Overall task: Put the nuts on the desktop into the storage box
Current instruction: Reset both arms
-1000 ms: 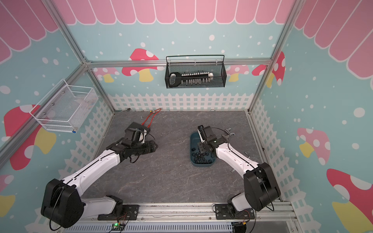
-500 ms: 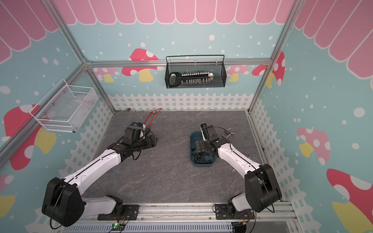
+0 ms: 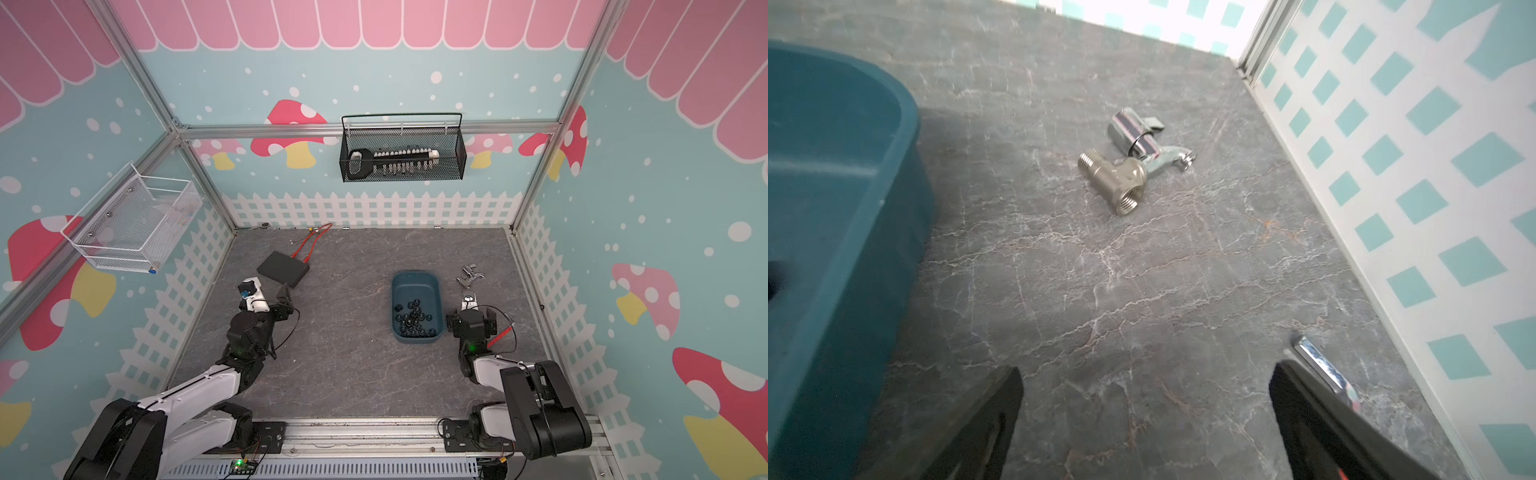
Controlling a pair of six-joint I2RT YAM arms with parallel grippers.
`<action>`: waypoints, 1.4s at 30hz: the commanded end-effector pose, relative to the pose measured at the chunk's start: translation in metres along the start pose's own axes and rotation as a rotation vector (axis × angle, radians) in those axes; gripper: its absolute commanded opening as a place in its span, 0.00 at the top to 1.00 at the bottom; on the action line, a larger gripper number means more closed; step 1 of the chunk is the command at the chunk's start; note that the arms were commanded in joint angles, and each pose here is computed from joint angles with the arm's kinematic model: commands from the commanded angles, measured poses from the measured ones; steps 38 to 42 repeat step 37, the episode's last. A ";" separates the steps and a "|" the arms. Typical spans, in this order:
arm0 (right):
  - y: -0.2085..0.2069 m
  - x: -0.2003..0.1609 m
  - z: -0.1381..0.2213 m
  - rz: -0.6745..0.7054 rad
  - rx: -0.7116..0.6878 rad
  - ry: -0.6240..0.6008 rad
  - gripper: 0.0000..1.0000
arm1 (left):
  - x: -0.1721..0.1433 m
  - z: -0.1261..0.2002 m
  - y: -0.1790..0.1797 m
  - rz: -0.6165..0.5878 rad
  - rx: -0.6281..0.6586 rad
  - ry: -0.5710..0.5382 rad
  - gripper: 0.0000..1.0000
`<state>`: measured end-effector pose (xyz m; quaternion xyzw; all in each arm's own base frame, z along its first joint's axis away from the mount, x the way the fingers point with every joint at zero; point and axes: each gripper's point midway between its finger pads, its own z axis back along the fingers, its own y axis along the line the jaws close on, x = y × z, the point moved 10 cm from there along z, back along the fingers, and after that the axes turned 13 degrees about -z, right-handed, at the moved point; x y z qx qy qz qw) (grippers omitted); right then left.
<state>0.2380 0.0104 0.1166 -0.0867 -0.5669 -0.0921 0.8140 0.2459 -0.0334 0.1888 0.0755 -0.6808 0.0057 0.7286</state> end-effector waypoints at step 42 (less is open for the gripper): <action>-0.009 0.038 -0.025 -0.076 0.169 -0.266 0.00 | -0.034 -0.030 0.014 -0.050 -0.008 -0.069 0.01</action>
